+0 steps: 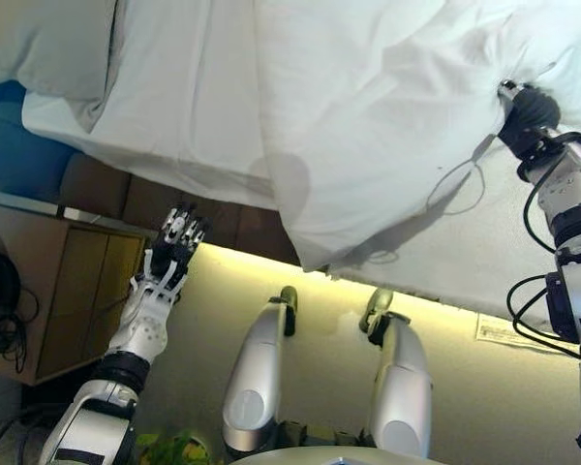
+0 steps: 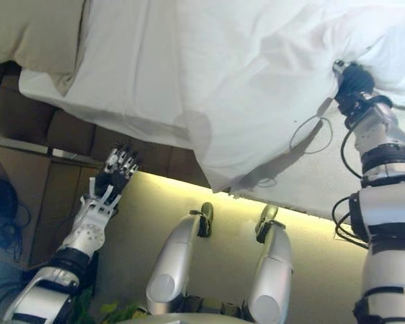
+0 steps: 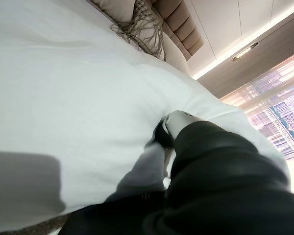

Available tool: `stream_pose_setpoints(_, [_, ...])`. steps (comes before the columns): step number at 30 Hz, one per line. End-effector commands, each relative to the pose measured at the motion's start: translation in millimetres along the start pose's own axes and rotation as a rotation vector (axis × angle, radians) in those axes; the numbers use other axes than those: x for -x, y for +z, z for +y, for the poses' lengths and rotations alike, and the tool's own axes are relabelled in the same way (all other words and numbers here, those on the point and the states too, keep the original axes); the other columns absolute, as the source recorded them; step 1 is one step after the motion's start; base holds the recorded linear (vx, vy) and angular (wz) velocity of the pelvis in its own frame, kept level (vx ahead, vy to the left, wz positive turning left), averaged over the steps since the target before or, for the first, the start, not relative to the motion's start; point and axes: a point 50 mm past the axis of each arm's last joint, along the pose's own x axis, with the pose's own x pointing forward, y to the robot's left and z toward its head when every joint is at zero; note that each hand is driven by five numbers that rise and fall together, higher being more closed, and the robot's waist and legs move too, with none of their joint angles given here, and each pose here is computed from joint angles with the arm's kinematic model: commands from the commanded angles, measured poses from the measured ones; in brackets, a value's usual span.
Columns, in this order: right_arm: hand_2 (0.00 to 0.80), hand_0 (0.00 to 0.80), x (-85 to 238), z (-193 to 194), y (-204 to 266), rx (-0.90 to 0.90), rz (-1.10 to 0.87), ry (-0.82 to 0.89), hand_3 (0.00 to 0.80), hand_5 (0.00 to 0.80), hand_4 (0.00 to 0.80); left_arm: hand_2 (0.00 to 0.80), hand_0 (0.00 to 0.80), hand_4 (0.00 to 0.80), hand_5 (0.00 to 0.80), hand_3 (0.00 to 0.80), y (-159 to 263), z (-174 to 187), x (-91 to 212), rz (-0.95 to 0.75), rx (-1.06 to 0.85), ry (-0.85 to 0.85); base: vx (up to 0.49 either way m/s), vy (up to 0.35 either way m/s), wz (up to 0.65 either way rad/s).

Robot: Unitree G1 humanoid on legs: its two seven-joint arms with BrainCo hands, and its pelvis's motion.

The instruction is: Make the bed neatly

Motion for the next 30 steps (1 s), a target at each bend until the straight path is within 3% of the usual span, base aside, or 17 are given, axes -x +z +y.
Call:
stream_pose_setpoints(1, [0.800,0.800,-9.8,36.0,19.0,0.037,-0.086,0.173,0.800,0.800,0.800,0.000,0.000,0.000,0.000,0.000,2.5,-8.3,-6.7,-0.024,0.009,-0.047,0.023,0.001,-0.13])
stream_pose_setpoints(10, [0.800,0.800,-18.4,56.9,15.5,0.030,-0.092,0.188,0.800,0.800,0.800,0.000,0.000,0.000,0.000,0.000,-28.3,-46.5,-25.3,0.102,0.075,-0.183,-0.022,-0.033,-0.05])
stream_pose_setpoints(22, [0.800,0.800,-23.3,69.6,4.8,0.015,-0.058,0.209,0.800,0.800,0.800,0.000,0.000,0.000,0.000,0.000,-101.9,-63.7,0.9,0.499,0.278,-0.260,0.002,-0.034,-0.02])
stream_pose_setpoints(30, [0.800,0.800,-26.7,82.5,8.7,0.007,-0.070,0.239,0.800,0.800,0.800,0.000,0.000,0.000,0.000,0.000,-131.9,-83.1,15.2,0.652,0.444,-0.322,0.003,-0.025,0.00])
